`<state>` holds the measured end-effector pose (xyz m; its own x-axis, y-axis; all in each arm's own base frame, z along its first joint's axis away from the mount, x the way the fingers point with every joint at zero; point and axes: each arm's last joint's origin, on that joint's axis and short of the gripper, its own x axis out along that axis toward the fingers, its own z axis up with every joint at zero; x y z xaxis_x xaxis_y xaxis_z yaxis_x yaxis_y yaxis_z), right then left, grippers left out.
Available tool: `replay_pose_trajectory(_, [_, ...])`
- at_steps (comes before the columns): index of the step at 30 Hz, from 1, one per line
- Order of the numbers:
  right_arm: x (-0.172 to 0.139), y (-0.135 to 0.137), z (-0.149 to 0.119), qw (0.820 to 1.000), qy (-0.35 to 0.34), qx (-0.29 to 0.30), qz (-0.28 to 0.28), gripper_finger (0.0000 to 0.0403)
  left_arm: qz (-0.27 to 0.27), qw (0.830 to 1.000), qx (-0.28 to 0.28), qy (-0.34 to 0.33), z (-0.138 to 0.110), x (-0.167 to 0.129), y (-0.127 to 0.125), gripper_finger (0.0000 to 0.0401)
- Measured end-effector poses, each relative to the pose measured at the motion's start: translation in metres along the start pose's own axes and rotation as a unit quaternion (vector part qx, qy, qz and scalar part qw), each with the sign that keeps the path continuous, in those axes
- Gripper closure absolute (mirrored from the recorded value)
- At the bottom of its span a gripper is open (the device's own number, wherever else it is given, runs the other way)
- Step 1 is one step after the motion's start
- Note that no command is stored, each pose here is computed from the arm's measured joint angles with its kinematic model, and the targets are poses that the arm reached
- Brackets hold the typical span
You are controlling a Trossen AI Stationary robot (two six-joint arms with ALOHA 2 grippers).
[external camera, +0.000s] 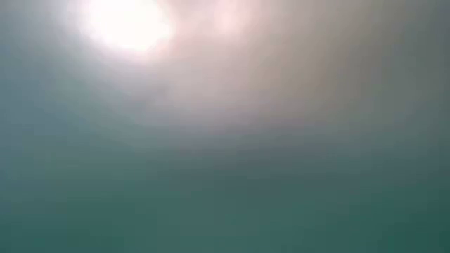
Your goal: Sort Maruchan noodles
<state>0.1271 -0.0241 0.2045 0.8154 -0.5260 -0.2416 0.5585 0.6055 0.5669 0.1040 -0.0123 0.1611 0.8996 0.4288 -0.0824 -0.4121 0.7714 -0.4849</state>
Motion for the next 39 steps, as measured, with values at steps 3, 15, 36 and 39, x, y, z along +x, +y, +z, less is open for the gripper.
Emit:
replay_pose_trajectory(3, [0.0000, 0.0000, 0.0000, 1.000, 0.000, 0.000, 0.000, 0.0236, 0.000, 1.000, 0.000, 0.000, -0.0001, 0.0000, 0.0001, 0.0401])
replay_pose_trajectory(15, [0.0000, 0.0001, 0.0000, 1.000, 0.000, 0.000, 0.000, 0.0236, 0.000, 1.000, 0.000, 0.000, 0.0000, 0.0000, 0.0000, 0.0401])
replay_pose_trajectory(36, [0.0014, 0.0010, 0.0006, 1.000, -0.005, 0.001, 0.002, 0.0236, 0.000, 1.000, 0.000, 0.000, 0.0000, 0.0000, 0.0000, 0.0401])
replay_pose_trajectory(39, [0.0016, 0.0009, 0.0002, 1.000, -0.003, 0.000, 0.000, 0.0236, 0.000, 1.000, 0.000, 0.000, -0.0001, 0.0000, 0.0000, 0.0401])
